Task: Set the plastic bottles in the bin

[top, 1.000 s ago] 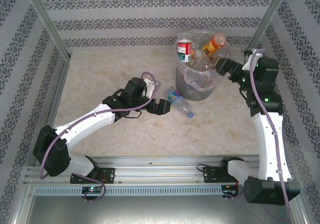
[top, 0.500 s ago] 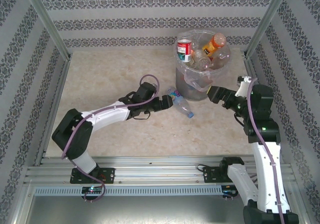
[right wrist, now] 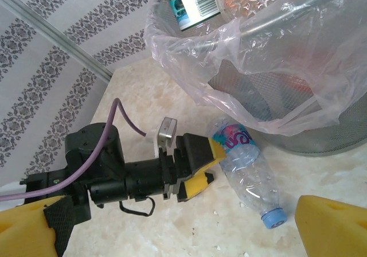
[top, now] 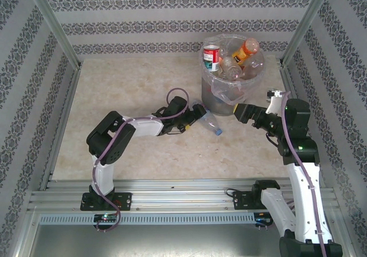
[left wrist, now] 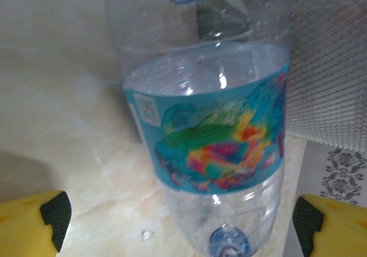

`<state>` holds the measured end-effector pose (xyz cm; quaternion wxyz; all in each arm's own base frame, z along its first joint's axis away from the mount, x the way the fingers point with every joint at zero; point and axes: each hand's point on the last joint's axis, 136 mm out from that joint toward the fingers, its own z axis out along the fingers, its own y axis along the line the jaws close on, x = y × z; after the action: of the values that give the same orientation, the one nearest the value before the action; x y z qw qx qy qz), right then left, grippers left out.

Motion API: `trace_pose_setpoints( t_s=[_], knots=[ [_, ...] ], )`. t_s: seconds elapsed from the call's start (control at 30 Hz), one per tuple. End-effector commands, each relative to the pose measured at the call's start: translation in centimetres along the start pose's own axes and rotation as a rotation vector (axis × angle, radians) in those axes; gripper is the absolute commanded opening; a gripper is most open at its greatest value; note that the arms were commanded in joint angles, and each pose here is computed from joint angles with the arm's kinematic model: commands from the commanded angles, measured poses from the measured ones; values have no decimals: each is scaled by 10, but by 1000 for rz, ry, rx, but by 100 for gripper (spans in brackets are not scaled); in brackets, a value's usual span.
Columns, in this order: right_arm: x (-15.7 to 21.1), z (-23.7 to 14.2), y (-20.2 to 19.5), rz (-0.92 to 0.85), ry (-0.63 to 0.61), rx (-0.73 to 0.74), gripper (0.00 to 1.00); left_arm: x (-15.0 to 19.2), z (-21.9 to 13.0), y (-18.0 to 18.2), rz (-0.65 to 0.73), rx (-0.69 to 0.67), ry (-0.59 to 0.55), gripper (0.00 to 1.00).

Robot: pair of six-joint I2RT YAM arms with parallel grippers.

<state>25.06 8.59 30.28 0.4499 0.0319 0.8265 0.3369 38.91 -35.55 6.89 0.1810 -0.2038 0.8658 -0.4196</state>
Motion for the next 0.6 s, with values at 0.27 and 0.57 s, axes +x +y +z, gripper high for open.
trace_pose_setpoints(
  t_s=[0.27,0.57],
  knots=[
    [-1,1,7,-34,17,-22,98,-13,31,-16,-80,130,-15,100],
    [0,1,8,-34,24,-22,98,-17,43,-13,-105,163,-18,96]
  ],
)
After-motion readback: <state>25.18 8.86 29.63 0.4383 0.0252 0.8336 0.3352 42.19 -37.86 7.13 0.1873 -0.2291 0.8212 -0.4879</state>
